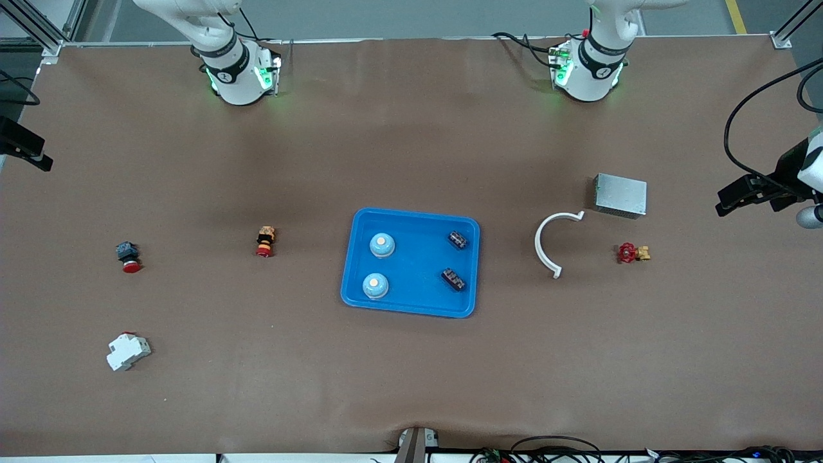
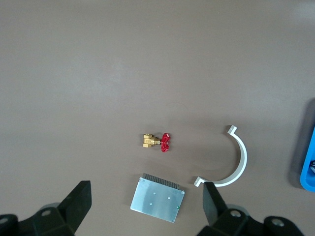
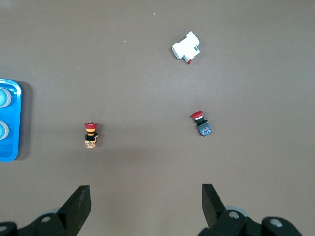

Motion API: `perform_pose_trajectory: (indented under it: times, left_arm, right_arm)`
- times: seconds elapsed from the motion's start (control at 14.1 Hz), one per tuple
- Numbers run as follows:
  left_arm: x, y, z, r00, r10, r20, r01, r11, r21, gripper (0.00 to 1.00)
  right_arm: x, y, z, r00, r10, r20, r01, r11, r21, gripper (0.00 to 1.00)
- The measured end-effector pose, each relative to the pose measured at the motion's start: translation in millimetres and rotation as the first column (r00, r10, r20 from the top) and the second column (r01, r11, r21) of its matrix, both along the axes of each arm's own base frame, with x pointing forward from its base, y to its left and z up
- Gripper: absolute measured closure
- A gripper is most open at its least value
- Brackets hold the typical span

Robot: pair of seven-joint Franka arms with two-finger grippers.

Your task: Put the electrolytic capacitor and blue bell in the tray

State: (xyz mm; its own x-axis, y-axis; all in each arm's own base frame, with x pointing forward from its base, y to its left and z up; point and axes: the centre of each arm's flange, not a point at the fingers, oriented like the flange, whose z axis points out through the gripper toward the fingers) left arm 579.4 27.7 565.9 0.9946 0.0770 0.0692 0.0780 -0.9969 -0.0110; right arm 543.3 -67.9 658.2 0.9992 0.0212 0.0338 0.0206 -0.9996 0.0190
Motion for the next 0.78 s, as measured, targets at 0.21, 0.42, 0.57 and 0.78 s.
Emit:
perform_pose_trajectory:
  times: [0.21,0.42,0.57,0.78]
  left_arm:
    - [-2,2,3,1.000,0.004,-0.004,-0.004,1.000,0.000,0.00]
    - [-10,6,16,1.000,0.010,-0.013,-0.010,1.000,-0.002,0.00]
    - [-18,5,27,1.000,0.010,-0.016,-0.010,1.000,-0.003,0.00]
    - [-26,4,41,1.000,0.007,-0.001,-0.007,1.000,-0.004,0.00]
  right_arm:
    - [0,0,-1,1.000,-0.003,-0.001,0.003,1.000,0.000,0.00]
    - [1,0,-1,1.000,-0.013,-0.002,0.013,1.000,0.001,0.00]
    - [1,0,-1,1.000,-0.016,-0.002,0.016,1.000,0.001,0.00]
    - [1,0,-1,1.000,-0.026,-0.002,0.026,1.000,0.007,0.00]
